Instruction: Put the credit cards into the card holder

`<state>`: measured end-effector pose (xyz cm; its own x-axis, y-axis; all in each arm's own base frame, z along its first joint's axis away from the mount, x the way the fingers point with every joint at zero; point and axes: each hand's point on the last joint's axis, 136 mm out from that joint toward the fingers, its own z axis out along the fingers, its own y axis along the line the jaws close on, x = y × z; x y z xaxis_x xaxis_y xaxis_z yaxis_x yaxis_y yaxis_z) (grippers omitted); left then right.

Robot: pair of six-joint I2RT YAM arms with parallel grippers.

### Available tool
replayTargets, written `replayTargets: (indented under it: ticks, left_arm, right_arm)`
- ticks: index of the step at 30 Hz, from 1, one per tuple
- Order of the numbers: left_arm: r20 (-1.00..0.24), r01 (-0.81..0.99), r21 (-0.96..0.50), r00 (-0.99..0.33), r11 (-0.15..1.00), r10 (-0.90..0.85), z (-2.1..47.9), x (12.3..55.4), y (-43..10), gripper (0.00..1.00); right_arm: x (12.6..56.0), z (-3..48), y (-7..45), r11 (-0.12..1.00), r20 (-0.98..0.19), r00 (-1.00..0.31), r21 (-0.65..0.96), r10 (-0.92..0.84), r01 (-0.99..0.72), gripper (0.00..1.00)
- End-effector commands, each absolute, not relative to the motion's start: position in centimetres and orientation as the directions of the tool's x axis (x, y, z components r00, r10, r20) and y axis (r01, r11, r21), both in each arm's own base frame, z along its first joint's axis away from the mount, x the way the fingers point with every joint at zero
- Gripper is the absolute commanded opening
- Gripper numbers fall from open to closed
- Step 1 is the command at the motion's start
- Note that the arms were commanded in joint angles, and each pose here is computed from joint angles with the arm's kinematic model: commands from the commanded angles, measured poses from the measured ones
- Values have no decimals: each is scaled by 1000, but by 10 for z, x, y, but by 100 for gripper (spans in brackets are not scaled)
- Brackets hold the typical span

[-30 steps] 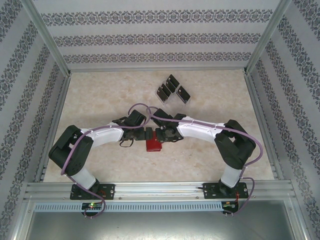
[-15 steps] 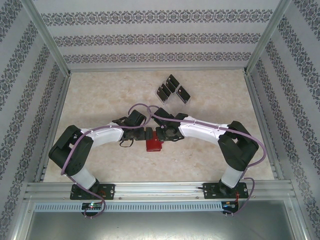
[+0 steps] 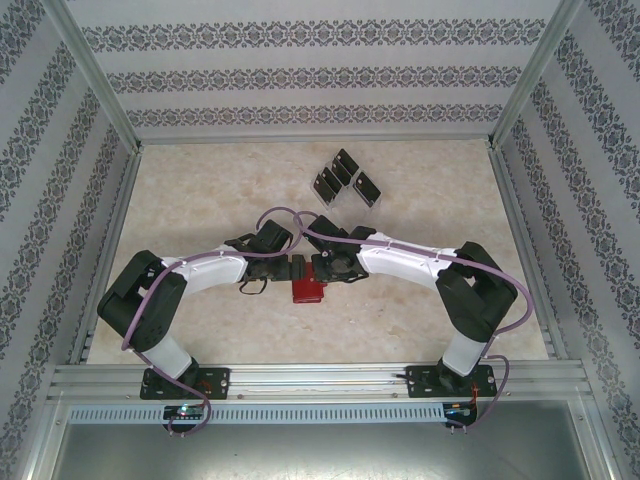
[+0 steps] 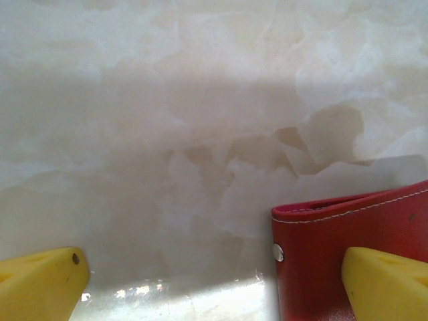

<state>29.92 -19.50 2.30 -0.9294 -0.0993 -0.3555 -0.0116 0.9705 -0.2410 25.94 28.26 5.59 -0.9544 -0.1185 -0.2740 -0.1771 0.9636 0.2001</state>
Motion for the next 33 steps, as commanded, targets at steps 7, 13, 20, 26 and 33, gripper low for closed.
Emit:
replayTargets:
  ticks: [7, 13, 20, 26, 33]
  left_arm:
    - [-288, -24, -236, -953, 972, -94, -4, 284, -194, 100]
    - [-289, -25, -239, -953, 971, -96, -3, 285, -195, 100]
    - [-289, -24, -241, -953, 970, -95, -3, 285, -195, 100]
    - [-287, -26, -240, -953, 970, -96, -3, 284, -195, 100]
    - [-288, -25, -239, -953, 971, -96, -4, 284, -195, 100]
  right_arm:
    - [257, 55, 292, 958, -273, -951, 204, -143, -203, 35]
    - [257, 51, 296, 956, -262, -953, 206, -151, -208, 35]
    - [257, 50, 296, 958, -262, -954, 202, -149, -205, 28]
    - [257, 57, 293, 958, -277, -950, 202, -145, -205, 25]
    - [256, 61, 291, 957, -284, -948, 204, -144, -206, 13]
